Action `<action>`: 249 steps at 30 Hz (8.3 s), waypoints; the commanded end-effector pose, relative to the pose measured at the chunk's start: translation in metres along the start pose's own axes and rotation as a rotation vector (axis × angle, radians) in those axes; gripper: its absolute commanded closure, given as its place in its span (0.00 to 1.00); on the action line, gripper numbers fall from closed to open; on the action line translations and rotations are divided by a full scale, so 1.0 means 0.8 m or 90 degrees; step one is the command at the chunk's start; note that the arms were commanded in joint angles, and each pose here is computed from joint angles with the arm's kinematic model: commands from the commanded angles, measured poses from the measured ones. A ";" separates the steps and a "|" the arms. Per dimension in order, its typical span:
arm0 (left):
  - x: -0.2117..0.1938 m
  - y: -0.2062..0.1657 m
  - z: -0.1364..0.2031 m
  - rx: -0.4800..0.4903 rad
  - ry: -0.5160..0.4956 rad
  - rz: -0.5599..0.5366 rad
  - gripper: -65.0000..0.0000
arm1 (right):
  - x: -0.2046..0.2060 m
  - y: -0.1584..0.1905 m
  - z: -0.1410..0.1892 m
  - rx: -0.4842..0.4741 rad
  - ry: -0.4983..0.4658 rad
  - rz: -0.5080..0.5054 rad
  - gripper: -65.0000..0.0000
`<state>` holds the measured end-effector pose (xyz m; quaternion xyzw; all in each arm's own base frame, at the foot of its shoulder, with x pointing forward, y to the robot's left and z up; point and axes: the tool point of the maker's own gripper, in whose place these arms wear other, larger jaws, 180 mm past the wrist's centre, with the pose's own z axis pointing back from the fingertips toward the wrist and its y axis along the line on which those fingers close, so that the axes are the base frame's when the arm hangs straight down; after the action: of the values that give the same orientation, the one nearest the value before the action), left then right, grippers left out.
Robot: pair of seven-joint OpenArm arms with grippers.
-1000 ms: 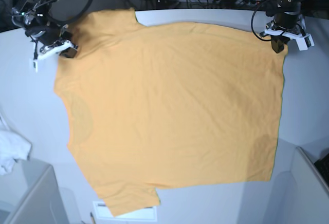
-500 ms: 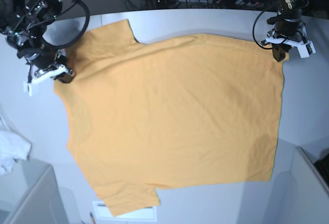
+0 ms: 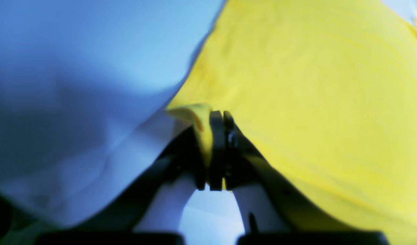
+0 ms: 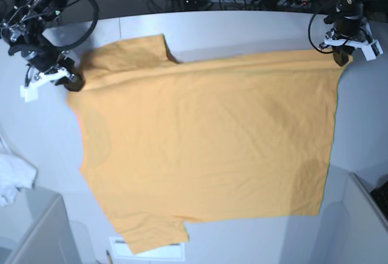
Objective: Fold the T-shirt properly
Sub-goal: 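Grasp the shoulder corners with both grippers and pull the shirt taut, then lift the shoulder edge with both grippers and drag it toward the arms, then pull the held shoulder edge further toward the arms with both grippers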
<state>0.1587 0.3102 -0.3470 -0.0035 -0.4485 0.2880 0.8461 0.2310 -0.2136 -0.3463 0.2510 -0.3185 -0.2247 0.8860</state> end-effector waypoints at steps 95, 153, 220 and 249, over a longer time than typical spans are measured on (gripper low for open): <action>0.067 -0.085 -0.155 -0.075 0.000 0.076 1.00 | 0.152 0.073 -0.197 0.123 -0.021 -0.090 1.00; 0.008 0.017 -0.098 -0.036 0.010 0.246 0.11 | 0.008 -0.065 -0.120 -0.104 -0.194 -0.294 0.58; -0.010 0.030 -0.036 -0.032 0.115 0.085 1.00 | -0.009 -0.096 -0.030 -0.183 -0.170 -0.294 1.00; -0.060 0.067 0.002 0.016 0.191 0.067 1.00 | -0.078 -0.144 0.028 -0.213 -0.094 -0.408 1.00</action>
<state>0.1062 0.3244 -0.4066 -0.0680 -0.2957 0.3431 0.8890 0.1412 -0.2653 -0.4353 0.1790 -0.2272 -0.5618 0.7750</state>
